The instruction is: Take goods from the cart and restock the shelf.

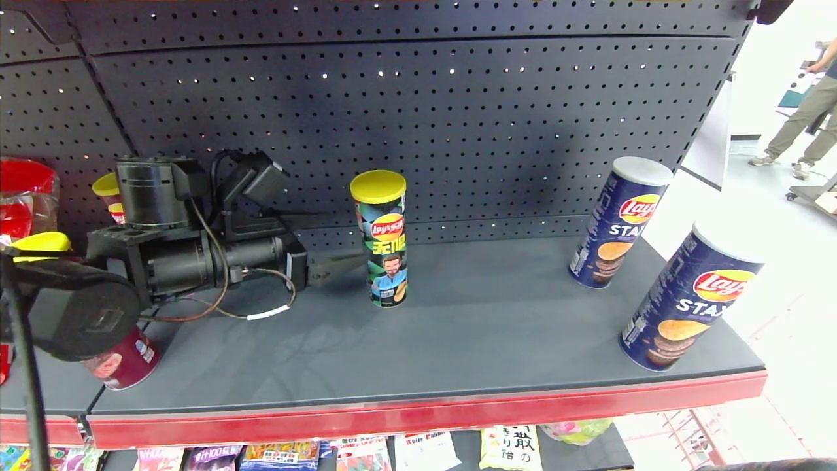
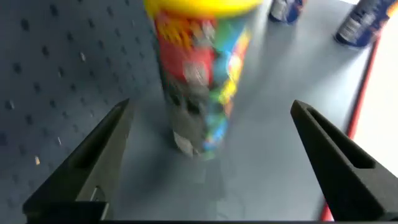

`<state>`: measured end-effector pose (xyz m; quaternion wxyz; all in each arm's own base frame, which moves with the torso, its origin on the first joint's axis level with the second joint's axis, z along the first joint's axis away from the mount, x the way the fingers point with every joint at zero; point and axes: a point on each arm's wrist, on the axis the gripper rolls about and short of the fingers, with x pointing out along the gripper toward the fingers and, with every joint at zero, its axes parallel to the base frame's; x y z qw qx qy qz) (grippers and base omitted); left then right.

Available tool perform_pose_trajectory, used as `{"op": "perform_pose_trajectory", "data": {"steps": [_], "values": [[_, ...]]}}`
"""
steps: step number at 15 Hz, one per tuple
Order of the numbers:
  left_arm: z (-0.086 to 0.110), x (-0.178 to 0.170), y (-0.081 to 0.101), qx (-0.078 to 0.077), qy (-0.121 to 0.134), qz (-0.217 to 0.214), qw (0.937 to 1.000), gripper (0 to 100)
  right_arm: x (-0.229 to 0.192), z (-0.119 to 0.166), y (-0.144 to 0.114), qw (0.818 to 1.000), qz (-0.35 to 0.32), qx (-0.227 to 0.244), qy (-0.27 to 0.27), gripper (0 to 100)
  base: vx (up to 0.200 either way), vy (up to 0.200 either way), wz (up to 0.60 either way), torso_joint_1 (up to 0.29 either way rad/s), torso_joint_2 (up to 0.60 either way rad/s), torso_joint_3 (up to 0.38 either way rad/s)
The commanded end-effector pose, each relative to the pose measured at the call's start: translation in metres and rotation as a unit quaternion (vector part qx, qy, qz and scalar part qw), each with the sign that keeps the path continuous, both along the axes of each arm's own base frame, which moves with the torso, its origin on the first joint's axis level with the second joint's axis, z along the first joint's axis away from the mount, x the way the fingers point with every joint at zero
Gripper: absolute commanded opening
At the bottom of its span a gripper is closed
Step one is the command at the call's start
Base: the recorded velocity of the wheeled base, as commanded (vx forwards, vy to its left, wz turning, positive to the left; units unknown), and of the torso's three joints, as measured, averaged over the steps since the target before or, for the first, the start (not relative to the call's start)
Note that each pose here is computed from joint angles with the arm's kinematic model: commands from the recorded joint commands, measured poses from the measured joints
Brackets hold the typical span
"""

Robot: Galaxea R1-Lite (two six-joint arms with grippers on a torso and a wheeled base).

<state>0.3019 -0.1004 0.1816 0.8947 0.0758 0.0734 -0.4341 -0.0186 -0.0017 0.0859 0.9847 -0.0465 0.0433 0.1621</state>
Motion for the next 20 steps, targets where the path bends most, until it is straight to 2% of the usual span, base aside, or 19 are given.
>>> {"op": "perform_pose_trajectory", "data": {"steps": [1, 6, 12, 14, 18, 20], "values": [[-0.008, 0.018, -0.006, -0.001, 0.002, -0.001, 1.0000, 100, 0.000, 0.000, 0.000, 1.000, 0.000, 0.000, 0.001, 0, 0.000, 0.000, 0.00, 0.000, 0.00, 0.000], [-0.009, 0.039, -0.016, -0.005, -0.008, -0.009, 0.9999, 100, 0.000, 0.000, 0.000, 1.000, 0.000, 0.000, 0.001, 0, 0.000, 0.000, 0.00, 0.000, 0.00, 0.000], [-0.010, 0.051, -0.038, -0.007, -0.016, -0.026, 0.9995, 100, 0.000, 0.000, 0.000, 1.000, 0.000, 0.000, 0.001, 0, 0.000, 0.000, 0.00, 0.000, 0.00, 0.000], [-0.014, 0.054, -0.039, -0.004, -0.013, -0.016, 0.9998, 100, 0.000, 0.000, 0.000, 1.000, 0.000, 0.000, 0.001, 0, 0.000, 0.000, 0.00, 0.000, 0.00, 0.000], [-0.015, 0.061, -0.044, -0.006, -0.017, -0.017, 0.9997, 100, 0.000, 0.000, 0.000, 1.000, -0.004, 0.000, 0.001, 0, 0.000, 0.000, 0.00, 0.000, 0.00, 0.000], [-0.011, 0.065, -0.050, -0.018, -0.015, -0.019, 0.9996, 100, 0.000, 0.000, 0.000, 1.000, -0.004, 0.000, 0.001, 0, 0.000, 0.000, 0.00, 0.000, 0.00, 0.000]]}}
